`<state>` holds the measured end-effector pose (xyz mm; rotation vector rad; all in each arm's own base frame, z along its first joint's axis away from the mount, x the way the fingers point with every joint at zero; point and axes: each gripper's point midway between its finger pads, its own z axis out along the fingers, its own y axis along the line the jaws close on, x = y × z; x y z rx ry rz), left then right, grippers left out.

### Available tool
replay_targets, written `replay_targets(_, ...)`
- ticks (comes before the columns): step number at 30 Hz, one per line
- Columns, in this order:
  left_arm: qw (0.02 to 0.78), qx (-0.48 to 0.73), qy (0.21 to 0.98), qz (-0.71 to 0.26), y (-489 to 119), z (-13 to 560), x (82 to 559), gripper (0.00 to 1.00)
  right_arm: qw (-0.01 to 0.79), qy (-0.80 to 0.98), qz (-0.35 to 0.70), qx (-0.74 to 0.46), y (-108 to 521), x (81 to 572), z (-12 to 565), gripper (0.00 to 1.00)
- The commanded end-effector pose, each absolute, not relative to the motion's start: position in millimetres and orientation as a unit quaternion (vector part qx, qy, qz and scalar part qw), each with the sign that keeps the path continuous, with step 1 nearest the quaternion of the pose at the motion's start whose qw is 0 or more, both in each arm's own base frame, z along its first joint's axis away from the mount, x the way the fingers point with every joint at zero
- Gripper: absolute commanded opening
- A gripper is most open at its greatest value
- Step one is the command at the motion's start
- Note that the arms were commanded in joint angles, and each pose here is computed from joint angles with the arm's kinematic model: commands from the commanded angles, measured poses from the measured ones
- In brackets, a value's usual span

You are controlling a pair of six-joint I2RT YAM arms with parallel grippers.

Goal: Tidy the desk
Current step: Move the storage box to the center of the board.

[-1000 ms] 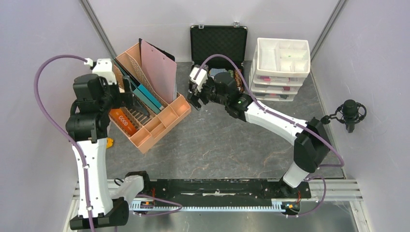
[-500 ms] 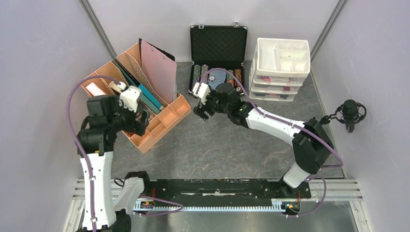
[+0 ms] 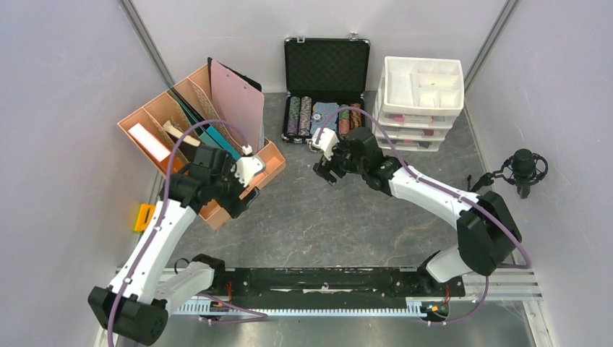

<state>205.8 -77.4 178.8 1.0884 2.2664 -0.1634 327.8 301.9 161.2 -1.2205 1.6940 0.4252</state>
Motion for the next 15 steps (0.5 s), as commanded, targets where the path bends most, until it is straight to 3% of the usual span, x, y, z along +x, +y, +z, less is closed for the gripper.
replay_targets(1, 0.275, 0.447, 0.849, 0.065, -38.7, 155.8, 225.1, 0.87, 0.497, 0.694, 0.163, -0.495, 282.6, 326.9, 172.6, 0.84)
replay_targets(5, 0.245, 0.465, 0.838, 0.145, -8.6, 141.6, 224.3, 0.83, 0.493, 0.7, 0.16, -0.491, 274.4, 326.3, 168.0, 0.83)
replay_targets(15, 0.191, 0.488, 0.835, 0.165, 5.1, 110.8, 213.9, 0.72, 0.48, 0.713, 0.179, -0.479, 272.4, 323.2, 159.1, 0.82)
